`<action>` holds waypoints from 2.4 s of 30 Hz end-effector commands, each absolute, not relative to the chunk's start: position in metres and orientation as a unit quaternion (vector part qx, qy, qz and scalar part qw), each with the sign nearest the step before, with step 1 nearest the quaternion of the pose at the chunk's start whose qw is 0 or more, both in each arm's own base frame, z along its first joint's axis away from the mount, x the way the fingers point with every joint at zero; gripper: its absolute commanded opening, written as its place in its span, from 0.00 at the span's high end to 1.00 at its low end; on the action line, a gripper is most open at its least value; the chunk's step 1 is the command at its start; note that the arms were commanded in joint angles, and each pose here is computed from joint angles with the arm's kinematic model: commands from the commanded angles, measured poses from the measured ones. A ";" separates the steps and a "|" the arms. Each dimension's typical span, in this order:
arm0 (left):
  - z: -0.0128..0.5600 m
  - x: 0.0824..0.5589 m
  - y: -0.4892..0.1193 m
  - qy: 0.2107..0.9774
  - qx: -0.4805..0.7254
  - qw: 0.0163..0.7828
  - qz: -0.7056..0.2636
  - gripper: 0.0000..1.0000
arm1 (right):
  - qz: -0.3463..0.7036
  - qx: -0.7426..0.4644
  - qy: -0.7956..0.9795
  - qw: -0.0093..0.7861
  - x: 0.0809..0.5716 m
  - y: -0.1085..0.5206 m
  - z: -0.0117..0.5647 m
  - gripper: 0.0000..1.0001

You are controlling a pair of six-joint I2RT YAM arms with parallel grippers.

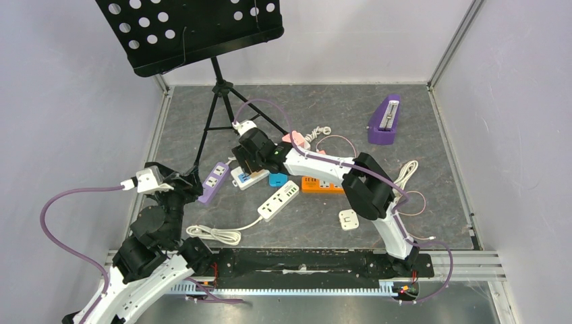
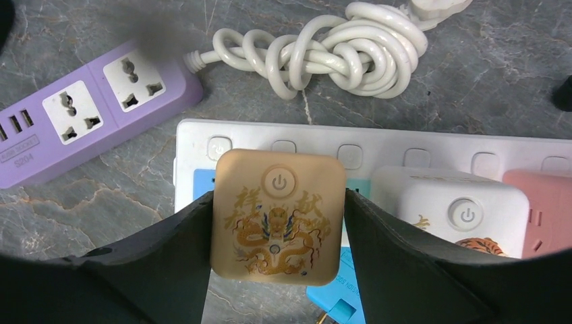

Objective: Insert the plug

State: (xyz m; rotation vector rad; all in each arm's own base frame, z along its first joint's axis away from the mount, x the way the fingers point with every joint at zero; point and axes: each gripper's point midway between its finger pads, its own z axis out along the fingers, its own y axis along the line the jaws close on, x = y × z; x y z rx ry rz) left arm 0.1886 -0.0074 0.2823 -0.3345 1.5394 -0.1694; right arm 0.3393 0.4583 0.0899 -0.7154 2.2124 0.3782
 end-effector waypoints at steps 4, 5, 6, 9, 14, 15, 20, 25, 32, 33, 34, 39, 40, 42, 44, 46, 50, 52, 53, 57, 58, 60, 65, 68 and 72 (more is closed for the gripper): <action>0.285 0.189 -0.002 0.686 -0.172 0.704 -0.071 0.33 | 0.150 -0.293 0.868 0.373 0.337 0.462 0.084 0.35; 0.285 0.189 -0.002 0.686 -0.171 0.704 -0.071 0.33 | 0.149 -0.294 0.868 0.372 0.336 0.461 0.084 0.38; 0.285 0.189 -0.003 0.686 -0.172 0.703 -0.071 0.33 | 0.149 -0.295 0.869 0.370 0.335 0.460 0.082 0.41; 0.286 0.189 -0.002 0.685 -0.172 0.704 -0.071 0.33 | 0.139 -0.298 0.872 0.364 0.331 0.455 0.074 0.55; 0.286 0.189 -0.002 0.685 -0.172 0.704 -0.071 0.33 | 0.111 -0.302 0.877 0.358 0.315 0.440 0.046 0.96; 0.286 0.189 -0.002 0.686 -0.171 0.704 -0.071 0.33 | 0.110 -0.302 0.879 0.352 0.308 0.435 0.036 1.00; 0.286 0.189 -0.001 0.685 -0.173 0.704 -0.071 0.33 | 0.089 -0.297 0.893 0.327 0.288 0.414 -0.008 1.00; 0.286 0.189 -0.002 0.686 -0.173 0.704 -0.070 0.33 | 0.060 -0.311 0.905 0.284 0.276 0.401 -0.049 1.00; 0.285 0.189 -0.002 0.685 -0.175 0.703 -0.073 0.33 | 0.019 -0.307 0.917 0.253 0.264 0.379 -0.092 1.00; 0.285 0.189 -0.002 0.686 -0.174 0.703 -0.072 0.33 | 0.017 -0.308 0.918 0.251 0.262 0.377 -0.096 1.00; 0.285 0.189 -0.002 0.686 -0.175 0.703 -0.072 0.33 | 0.015 -0.309 0.918 0.248 0.261 0.375 -0.098 1.00; 0.284 0.190 -0.003 0.687 -0.175 0.702 -0.072 0.33 | 0.023 -0.296 0.910 0.290 0.280 0.392 -0.059 0.86; 0.285 0.190 -0.003 0.687 -0.175 0.701 -0.073 0.33 | 0.032 -0.289 0.907 0.306 0.288 0.400 -0.043 0.80; 0.285 0.190 -0.004 0.687 -0.176 0.701 -0.075 0.32 | 0.057 -0.267 0.902 0.334 0.309 0.414 -0.009 0.76; 0.284 0.191 -0.006 0.689 -0.175 0.699 -0.075 0.30 | 0.085 -0.243 0.894 0.366 0.332 0.426 0.028 0.67; 0.284 0.193 -0.009 0.692 -0.171 0.697 -0.078 0.28 | 0.113 -0.229 0.881 0.398 0.352 0.439 0.067 0.52; 0.285 0.197 -0.018 0.701 -0.157 0.691 -0.082 0.22 | 0.181 -0.226 0.854 0.432 0.374 0.459 0.130 0.14; 0.285 0.200 -0.024 0.706 -0.146 0.688 -0.082 0.19 | 0.211 -0.231 0.842 0.439 0.376 0.463 0.152 0.06; 0.285 0.201 -0.026 0.709 -0.144 0.686 -0.082 0.18 | 0.223 -0.232 0.837 0.442 0.375 0.464 0.162 0.04; 0.282 0.205 -0.042 0.726 -0.115 0.672 -0.092 0.16 | 0.235 -0.226 0.832 0.449 0.367 0.446 0.183 0.04; 0.281 0.206 -0.047 0.730 -0.104 0.668 -0.099 0.16 | 0.235 -0.222 0.831 0.453 0.364 0.439 0.190 0.05; 0.278 0.206 -0.058 0.737 -0.088 0.661 -0.115 0.16 | 0.230 -0.213 0.833 0.455 0.357 0.418 0.195 0.08; 0.269 0.207 -0.083 0.751 -0.046 0.641 -0.151 0.16 | 0.179 -0.171 0.857 0.452 0.339 0.343 0.176 0.20; 0.255 0.206 -0.103 0.770 -0.007 0.616 -0.169 0.16 | 0.151 -0.143 0.875 0.437 0.323 0.294 0.153 0.23; 0.237 0.207 -0.120 0.791 0.010 0.584 -0.184 0.16 | 0.107 -0.115 0.892 0.425 0.301 0.236 0.128 0.24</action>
